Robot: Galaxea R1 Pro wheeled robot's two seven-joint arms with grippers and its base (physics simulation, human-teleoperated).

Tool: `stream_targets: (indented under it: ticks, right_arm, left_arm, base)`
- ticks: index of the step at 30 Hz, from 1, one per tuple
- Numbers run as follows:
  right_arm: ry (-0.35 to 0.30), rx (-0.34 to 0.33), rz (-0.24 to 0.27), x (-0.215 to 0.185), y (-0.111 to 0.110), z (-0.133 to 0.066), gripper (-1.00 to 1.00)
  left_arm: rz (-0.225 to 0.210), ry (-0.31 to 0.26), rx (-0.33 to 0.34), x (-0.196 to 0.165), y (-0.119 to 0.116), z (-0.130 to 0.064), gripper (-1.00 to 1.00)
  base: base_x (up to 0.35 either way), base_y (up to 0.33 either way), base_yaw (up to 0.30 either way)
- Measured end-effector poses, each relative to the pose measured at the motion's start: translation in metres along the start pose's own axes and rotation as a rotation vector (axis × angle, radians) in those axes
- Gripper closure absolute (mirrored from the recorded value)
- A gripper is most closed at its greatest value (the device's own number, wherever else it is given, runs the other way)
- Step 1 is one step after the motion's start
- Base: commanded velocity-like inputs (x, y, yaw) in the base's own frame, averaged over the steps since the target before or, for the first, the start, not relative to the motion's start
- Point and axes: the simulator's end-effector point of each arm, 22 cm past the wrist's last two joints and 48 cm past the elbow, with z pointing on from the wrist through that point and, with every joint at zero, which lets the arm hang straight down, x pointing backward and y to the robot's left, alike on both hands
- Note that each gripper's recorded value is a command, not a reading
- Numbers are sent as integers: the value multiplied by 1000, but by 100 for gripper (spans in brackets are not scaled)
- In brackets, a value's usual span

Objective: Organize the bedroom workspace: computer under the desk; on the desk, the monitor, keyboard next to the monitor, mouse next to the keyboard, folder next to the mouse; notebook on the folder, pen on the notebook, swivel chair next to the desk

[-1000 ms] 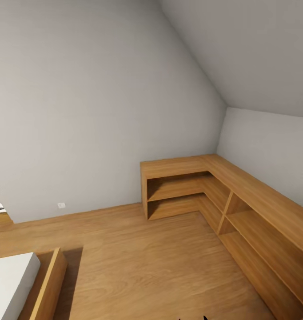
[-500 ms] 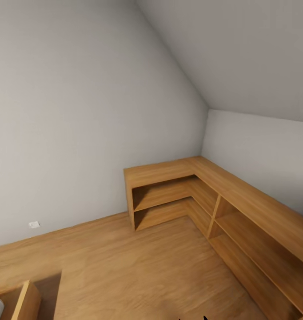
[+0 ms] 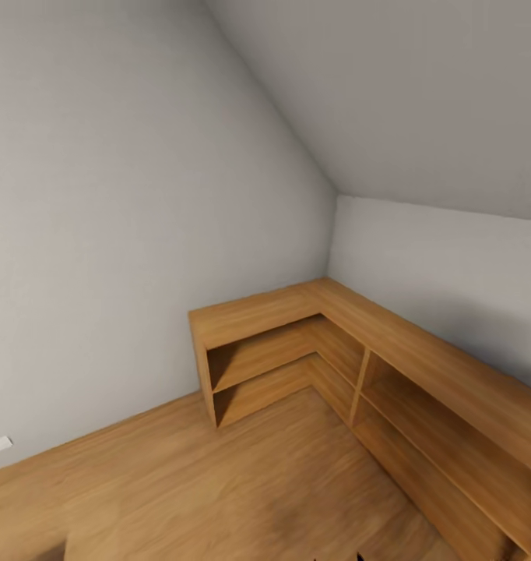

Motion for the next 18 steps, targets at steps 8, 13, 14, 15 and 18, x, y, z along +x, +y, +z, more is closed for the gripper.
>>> stream_targets:
  ticks: [8, 13, 14, 15, 18]
  right_arm:
    - [-4, -1, 0, -2, 0, 0, -100]
    - [-7, 0, 0, -4, 0, 1, -100]
    - [-7, 1, 0, -4, 0, 1, -100]
    - [-8, 1, 0, -4, 0, 1, -100]
    - [-9, 3, -1, -5, -1, 1, -100]
  left_arm:
    - [-2, -5, 2, -2, -1, 1, -100]
    - [-4, -9, 2, -3, -1, 1, -100]
    - [-4, -10, 2, -4, -1, 1, -100]
    - [-4, -10, 3, -4, -1, 1, -100]
    - [-5, -12, 3, -5, -2, 1, -100]
  base:
    - [69, 62, -271]
    - [10, 218, -271]
    - [10, 273, -271]
    - [20, 282, -272]
    - [67, 297, -272]
